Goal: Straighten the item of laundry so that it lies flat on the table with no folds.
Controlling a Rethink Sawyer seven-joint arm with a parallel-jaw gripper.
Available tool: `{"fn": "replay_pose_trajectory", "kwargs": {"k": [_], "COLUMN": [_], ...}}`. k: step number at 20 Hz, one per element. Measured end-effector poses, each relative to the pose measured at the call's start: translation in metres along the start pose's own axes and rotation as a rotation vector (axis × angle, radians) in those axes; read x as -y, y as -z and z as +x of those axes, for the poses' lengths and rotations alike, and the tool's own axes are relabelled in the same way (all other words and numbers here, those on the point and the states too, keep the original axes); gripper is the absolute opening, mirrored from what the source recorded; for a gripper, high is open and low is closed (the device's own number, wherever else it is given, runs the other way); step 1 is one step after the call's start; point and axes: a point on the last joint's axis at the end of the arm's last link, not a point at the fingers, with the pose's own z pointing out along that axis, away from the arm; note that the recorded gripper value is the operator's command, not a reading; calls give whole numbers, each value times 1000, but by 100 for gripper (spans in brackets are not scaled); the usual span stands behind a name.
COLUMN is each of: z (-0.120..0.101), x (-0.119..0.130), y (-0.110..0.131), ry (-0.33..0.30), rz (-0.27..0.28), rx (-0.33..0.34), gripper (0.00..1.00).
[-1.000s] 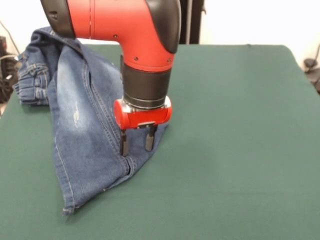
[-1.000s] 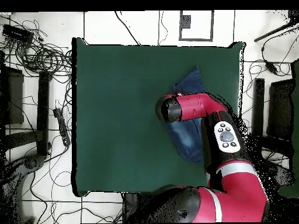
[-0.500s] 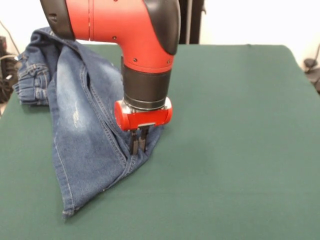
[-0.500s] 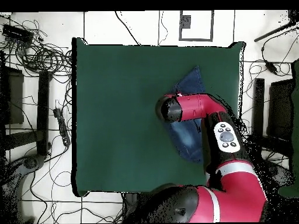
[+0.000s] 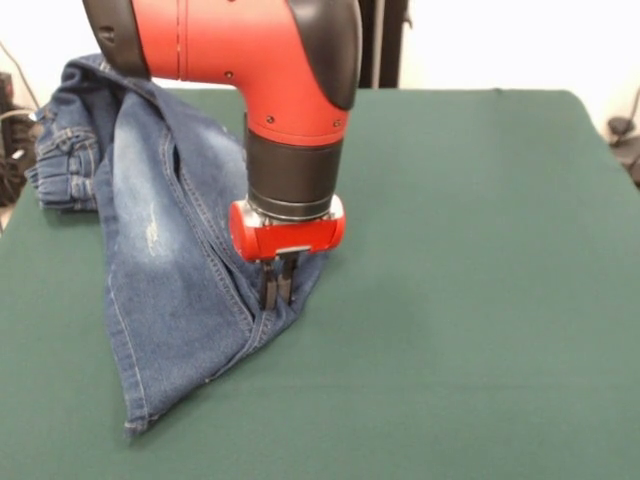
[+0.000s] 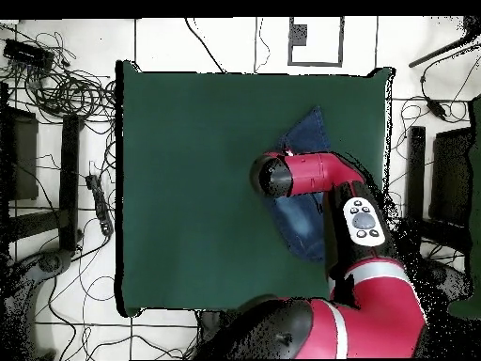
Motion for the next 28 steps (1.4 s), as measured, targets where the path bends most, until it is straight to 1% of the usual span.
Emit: {"fn": "replay_pose_trajectory", "kwargs": {"k": [5,6,9,15,21,28], "z": [1,2,2,3,2,-8], "x": [4,7,10,16,15,3], "y": [0,0,0,0,1,3], "ry": [-54,-82,-123,-186,-198,-182], "rz": [-27,-42,-67,-106,-114,-116], "rx": [10,16,25,35,36,44], "gripper": [0,0,0,0,0,0]}}
